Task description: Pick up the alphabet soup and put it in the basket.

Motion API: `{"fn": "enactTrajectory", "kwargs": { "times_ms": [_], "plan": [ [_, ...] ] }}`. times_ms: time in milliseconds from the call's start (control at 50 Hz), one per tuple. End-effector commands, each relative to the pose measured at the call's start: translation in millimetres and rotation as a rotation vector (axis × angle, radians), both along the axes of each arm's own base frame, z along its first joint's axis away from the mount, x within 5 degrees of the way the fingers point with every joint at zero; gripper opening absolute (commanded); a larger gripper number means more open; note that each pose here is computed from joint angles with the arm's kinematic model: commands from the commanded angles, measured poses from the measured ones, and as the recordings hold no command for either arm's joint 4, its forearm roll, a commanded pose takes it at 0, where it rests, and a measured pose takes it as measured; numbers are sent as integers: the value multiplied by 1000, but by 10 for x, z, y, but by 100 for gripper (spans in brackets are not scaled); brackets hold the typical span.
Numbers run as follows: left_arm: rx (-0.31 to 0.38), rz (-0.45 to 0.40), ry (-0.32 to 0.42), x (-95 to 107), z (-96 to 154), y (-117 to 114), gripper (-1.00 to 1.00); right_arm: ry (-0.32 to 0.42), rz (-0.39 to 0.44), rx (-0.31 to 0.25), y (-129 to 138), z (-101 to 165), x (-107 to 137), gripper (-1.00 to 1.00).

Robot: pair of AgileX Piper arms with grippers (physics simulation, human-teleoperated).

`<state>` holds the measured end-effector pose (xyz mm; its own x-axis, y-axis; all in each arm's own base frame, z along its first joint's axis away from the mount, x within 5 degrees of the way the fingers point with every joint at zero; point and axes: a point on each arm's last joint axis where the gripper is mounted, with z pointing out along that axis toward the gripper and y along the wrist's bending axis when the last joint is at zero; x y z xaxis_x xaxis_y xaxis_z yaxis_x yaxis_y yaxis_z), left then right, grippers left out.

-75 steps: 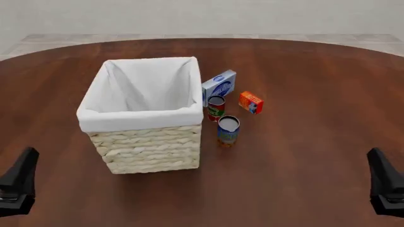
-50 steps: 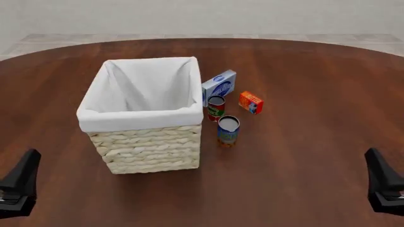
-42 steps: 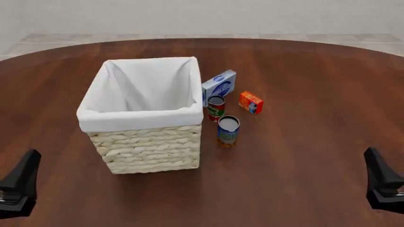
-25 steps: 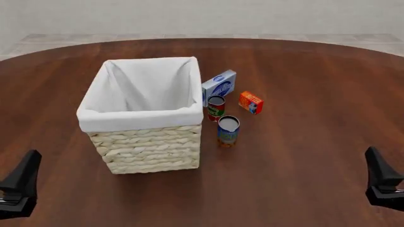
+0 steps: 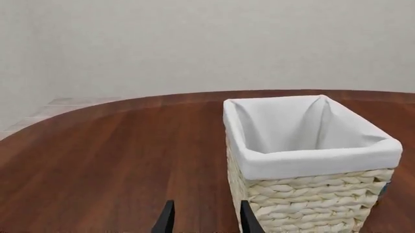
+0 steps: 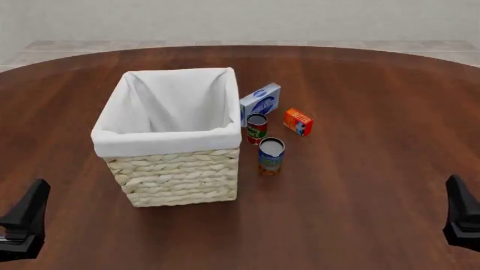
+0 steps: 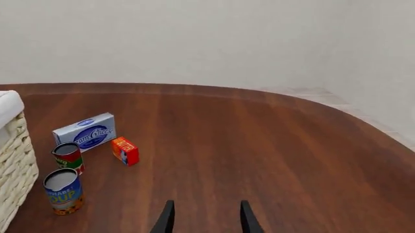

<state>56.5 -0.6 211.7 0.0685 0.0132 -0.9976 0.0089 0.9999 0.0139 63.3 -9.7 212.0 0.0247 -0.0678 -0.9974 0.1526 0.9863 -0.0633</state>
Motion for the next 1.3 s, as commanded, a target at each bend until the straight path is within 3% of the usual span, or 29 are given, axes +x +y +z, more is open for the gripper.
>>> {"fn": "enactTrajectory", "kwargs": {
  "times_ms": [20,600,620,640,660,680,1100,1300],
  "plan": [
    [1,2,4,1,-4,1,100,11,2,-17,-1,-5,14,100],
    [1,13,12,1,-10,8,100,1,85,-66,56,1,-1,100],
    [0,13,13,1,-10,7,100,-2,87,-62,57,436,5,100],
    [0,13,13,1,-10,8,100,112,94,-53,54,853,100,100],
    [0,13,13,1,-10,7,100,1,93,-66,59,1414,37,100],
    [0,14,13,1,-10,8,100,4,98,-68,61,1497,71,100],
    [-2,24,15,1,-12,14,100,34,158,-100,106,1677,380,100],
    [-5,24,10,-1,-11,14,100,88,250,-112,231,1774,733,100]
  ]
}}
